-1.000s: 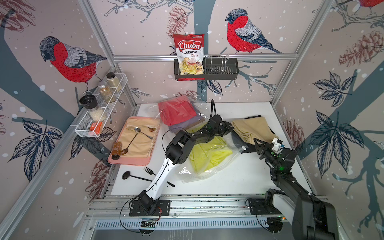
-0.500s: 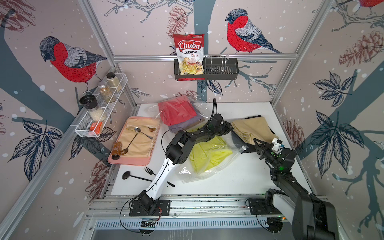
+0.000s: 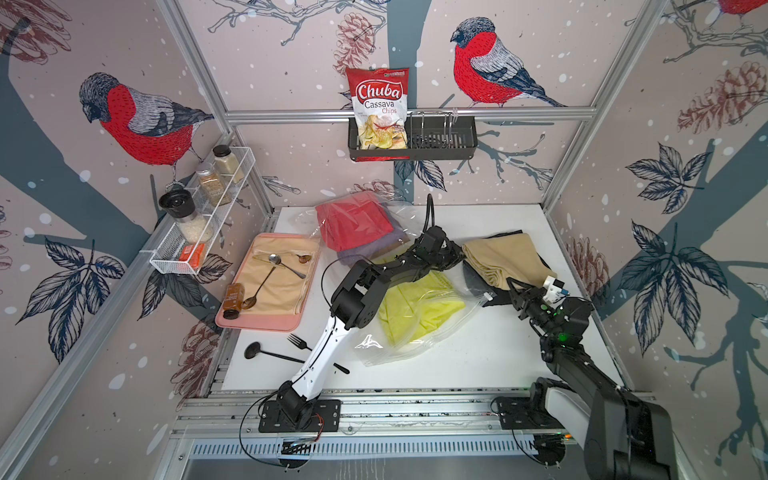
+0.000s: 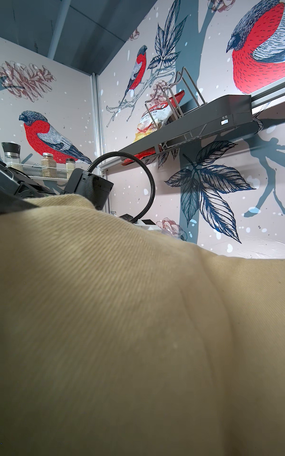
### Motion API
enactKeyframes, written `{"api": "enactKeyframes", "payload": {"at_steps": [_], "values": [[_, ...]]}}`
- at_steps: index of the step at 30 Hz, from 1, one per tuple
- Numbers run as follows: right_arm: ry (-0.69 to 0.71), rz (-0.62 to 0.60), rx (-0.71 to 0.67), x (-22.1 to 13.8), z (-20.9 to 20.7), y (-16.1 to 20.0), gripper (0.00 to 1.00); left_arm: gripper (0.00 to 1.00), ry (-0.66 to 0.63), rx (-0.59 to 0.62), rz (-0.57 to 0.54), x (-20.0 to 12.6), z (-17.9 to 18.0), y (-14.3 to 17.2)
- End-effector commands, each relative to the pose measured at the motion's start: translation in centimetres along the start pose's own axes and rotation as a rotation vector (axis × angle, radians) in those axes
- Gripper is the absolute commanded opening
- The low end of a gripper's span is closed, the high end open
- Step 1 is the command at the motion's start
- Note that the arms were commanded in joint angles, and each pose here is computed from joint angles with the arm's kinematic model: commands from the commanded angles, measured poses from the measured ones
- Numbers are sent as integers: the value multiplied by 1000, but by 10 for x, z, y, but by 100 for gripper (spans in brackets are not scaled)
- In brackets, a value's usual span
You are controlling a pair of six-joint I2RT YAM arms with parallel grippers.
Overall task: Take the trousers out of the vacuum bag
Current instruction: Place the trousers at the center of the board.
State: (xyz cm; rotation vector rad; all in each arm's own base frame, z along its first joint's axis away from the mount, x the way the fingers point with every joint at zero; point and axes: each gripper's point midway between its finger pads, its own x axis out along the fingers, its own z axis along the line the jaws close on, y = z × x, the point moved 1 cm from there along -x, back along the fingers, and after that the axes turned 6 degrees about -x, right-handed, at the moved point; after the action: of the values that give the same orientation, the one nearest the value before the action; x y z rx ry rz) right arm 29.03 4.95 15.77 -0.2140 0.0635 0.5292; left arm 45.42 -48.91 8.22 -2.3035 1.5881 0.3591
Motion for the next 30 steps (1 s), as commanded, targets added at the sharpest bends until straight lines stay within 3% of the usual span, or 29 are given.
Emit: {"api": "enactKeyframes", "payload": {"at_steps": [1, 10, 19, 22, 25, 30], "values": [[-29, -9, -39, 0, 8, -2, 14, 27, 27, 14, 3, -3, -14, 0], [-28, -10, -40, 0, 7, -2, 14, 26, 52, 0, 15, -2, -19, 3], [-18, -8, -35, 0, 3, -2, 14, 9, 37, 29, 20, -5, -23, 2], [-19, -9, -36, 0, 4, -2, 14, 9, 31, 35, 24, -5, -22, 2], [-21, -10, -39, 0, 5, -2, 14, 22, 23, 43, 27, -6, -20, 0], [-21, -10, -38, 1, 6, -3, 14, 26, 26, 44, 26, -8, -20, -3]]}}
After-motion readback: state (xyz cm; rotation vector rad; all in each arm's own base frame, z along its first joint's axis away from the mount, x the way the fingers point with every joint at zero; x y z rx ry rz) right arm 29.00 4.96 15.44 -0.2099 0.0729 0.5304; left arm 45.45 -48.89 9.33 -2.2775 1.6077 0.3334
